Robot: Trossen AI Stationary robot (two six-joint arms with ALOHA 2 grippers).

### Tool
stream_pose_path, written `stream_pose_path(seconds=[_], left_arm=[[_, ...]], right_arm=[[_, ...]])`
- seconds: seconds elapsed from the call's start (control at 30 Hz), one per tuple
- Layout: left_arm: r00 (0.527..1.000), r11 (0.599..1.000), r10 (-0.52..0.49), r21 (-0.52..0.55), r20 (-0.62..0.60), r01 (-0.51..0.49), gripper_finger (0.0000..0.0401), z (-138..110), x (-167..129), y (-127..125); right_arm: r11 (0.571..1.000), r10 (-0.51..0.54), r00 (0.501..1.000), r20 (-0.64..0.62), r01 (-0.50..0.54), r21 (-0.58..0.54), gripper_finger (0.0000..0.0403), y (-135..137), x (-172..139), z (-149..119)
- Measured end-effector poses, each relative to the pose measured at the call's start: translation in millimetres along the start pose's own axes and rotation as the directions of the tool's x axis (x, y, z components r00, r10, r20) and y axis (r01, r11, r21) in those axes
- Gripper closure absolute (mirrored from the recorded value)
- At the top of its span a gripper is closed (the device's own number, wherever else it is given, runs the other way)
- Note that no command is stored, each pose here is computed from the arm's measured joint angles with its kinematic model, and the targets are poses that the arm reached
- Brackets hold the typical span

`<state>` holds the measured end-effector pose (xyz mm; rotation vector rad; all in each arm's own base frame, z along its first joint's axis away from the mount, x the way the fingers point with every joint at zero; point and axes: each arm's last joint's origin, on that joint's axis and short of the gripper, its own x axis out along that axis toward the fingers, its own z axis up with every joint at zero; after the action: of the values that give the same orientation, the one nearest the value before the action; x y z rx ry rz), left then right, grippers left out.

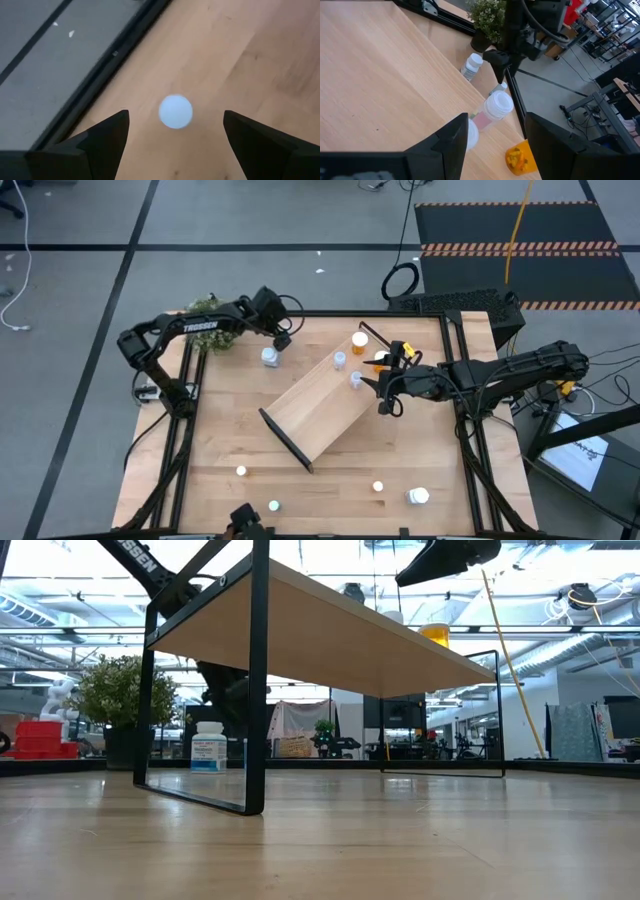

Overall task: Pick and place medicine bottles onto shelf by color
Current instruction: Put the top blue pill bottle on the shelf

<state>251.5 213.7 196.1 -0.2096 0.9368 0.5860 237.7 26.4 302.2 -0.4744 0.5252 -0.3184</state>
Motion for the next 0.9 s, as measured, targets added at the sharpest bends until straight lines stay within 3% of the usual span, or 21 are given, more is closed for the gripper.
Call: stream_pose_path(seconds=[0.57, 0.9], left_arm=[[1.000, 0.999, 0.012, -0.034, 0.006, -0.012, 0.0077, -1.2, 18.1, 4.9], [1.000, 0.999, 0.008, -0.036, -0.017, -0.009, 0.0149, -3.3, 18.0, 4.2]], right_arm=[[1.000, 0.000, 1.000, -0.003, 0.000, -0.002, 0.0211, 0.1, 0.0, -0.3], [1.000, 0.002, 1.000, -0.006, -0.002, -0.008, 0.0211, 0.2, 0.0, -0.7]])
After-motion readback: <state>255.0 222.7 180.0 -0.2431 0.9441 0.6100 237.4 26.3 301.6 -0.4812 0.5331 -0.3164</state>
